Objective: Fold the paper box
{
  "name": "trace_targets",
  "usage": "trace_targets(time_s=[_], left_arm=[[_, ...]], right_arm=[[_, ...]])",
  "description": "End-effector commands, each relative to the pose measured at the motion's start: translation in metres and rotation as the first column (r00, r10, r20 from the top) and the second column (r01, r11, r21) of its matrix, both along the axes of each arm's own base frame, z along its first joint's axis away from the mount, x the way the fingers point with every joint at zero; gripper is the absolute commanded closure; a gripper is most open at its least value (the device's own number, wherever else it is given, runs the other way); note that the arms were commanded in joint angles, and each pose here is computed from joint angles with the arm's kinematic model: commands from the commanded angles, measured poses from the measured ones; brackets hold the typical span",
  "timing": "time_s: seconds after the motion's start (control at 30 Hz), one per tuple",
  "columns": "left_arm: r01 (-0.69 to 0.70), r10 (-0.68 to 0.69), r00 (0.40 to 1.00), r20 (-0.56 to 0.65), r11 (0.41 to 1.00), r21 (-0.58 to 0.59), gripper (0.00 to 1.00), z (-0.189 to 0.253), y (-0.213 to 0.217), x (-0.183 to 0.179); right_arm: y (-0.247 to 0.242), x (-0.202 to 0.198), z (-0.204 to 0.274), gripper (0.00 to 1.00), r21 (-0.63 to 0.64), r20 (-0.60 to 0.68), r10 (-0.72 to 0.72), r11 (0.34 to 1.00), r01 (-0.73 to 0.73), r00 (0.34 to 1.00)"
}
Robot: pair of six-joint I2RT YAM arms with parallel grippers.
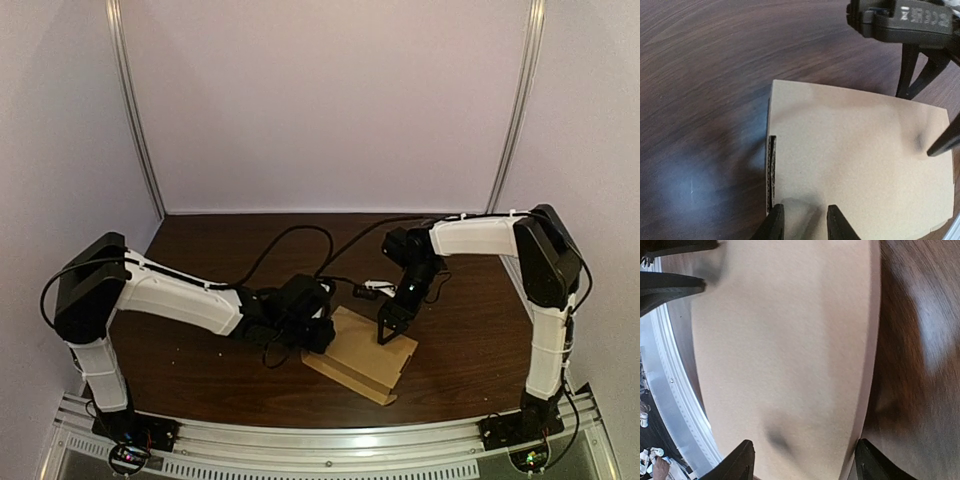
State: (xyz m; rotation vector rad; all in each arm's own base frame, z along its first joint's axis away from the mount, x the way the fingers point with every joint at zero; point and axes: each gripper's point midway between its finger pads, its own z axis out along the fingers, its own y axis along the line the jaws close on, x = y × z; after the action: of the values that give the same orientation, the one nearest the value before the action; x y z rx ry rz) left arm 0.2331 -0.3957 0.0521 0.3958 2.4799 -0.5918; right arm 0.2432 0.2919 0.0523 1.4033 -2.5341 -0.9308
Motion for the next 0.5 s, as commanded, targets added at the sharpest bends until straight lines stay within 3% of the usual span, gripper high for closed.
trace_targets(time_s=[0.0, 0.27, 0.37, 0.47], left_arm=[[0.094, -0.094, 0.996, 0.006, 0.995, 0.032, 0.69, -0.011, -0.025, 0.011], [0.196, -0.204, 0.971, 0.126, 0.978, 0.074, 0.69, 0.013, -0.054, 0.051], [0.213, -0.22, 0.955, 0.198, 0.975, 0.056, 0.66, 0.048, -0.051, 0.052], [0.201, -0.204, 0.945, 0.256, 0.979, 0.036, 0.63, 0.066, -0.028, 0.044]], right_arm=[[-0.003, -0.012, 0.035, 0.3, 0.075, -0.015, -0.03, 0.997, 0.031, 0.999], [-0.033, -0.027, 0.058, 0.29, 0.068, 0.049, -0.009, 0.998, 0.005, 0.999], [-0.048, -0.031, 0.074, 0.27, 0.065, 0.211, 0.048, 0.996, -0.063, 0.976], [-0.047, -0.044, 0.087, 0.2, 0.051, 0.442, 0.153, 0.979, -0.195, 0.884]])
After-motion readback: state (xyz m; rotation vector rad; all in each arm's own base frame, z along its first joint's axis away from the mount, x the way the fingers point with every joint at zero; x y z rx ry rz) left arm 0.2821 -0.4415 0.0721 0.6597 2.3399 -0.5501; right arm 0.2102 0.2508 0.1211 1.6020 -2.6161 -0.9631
